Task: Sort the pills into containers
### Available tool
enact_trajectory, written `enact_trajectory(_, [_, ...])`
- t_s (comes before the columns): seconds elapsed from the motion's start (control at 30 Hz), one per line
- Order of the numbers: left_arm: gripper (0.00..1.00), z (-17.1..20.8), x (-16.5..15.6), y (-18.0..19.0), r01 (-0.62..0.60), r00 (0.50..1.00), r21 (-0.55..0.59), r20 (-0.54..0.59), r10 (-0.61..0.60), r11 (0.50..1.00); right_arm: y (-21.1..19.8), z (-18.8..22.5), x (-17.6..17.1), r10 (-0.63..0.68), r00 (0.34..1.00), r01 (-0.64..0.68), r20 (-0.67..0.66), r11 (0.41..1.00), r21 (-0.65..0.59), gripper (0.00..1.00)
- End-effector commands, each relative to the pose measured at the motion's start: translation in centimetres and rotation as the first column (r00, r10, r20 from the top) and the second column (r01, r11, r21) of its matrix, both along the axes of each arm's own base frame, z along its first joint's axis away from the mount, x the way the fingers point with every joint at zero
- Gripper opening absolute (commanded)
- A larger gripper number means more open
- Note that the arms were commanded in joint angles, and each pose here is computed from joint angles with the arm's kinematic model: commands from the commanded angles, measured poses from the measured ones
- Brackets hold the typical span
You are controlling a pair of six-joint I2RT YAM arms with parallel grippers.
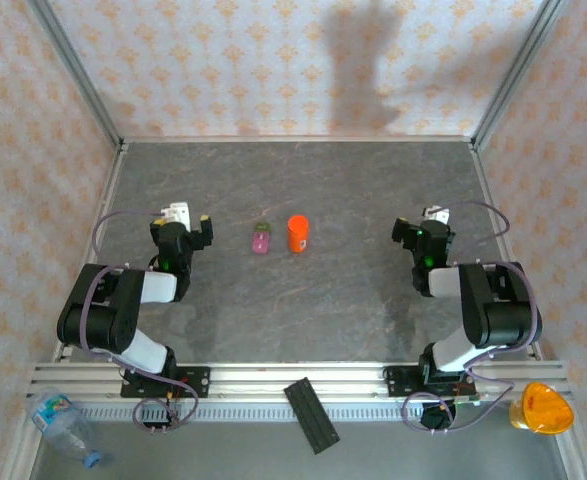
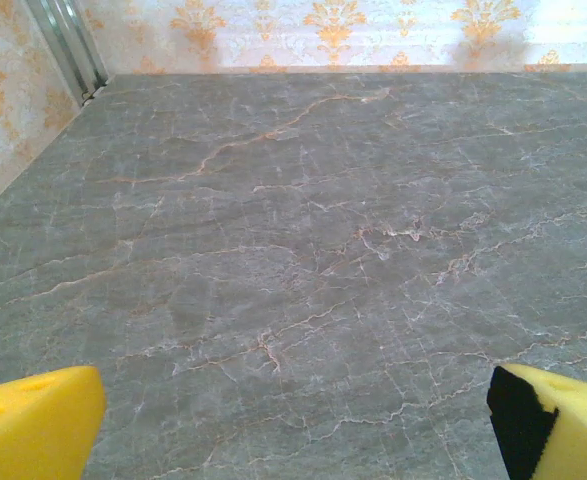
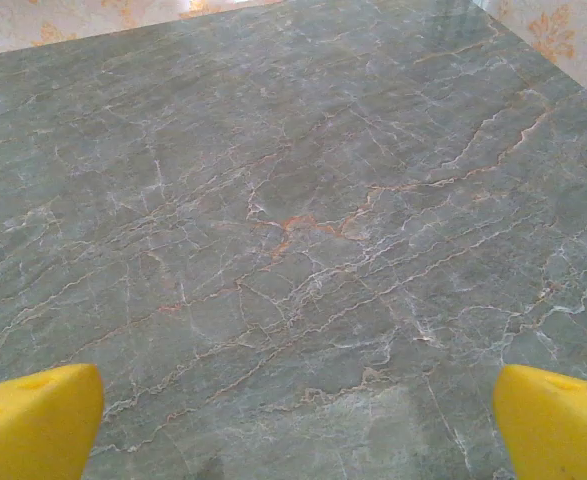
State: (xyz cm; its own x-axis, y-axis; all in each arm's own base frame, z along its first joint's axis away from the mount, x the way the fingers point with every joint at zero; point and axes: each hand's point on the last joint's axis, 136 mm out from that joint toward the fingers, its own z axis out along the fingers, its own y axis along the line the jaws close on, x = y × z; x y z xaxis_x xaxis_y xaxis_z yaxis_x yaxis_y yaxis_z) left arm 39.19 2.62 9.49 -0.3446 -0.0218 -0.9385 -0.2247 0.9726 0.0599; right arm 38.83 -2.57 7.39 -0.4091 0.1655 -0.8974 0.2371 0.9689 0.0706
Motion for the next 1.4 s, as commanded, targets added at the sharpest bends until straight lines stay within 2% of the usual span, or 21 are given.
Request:
enact_trajectory(0.0, [1.0, 0.3, 0.0, 0.6, -0.03, 1.0, 0.005, 0.008, 0.03, 1.0, -0.1, 1.5, 0.6, 0.006, 0.999, -0.005, 0.048, 1.0, -0.01, 0.99])
enact_trajectory(1.17, [1.0, 0.2, 0.0, 0.6, -0.023, 1.0, -0.006, 0.006, 0.023, 1.0, -0.1, 1.5, 0.6, 0.005, 0.999, -0.005, 0.046, 1.0, -0.006, 0.99])
enact_trajectory(1.27, [1.0, 0.7, -0.3, 0.2, 0.001, 0.999, -0.002, 0.033, -0.001, 1.0, -0.6, 2.4, 0.4, -0.032, 0.997, 0.032, 0.063, 0.999, -0.005, 0.99])
enact_trajectory(1.37, [1.0, 1.8, -1.0, 1.3, -0.067, 0.996, -0.01, 0.054, 0.067, 0.998, -1.4, 3.5, -0.1, -0.08, 0.994, 0.081, 0.074, 0.997, -0.007, 0.99])
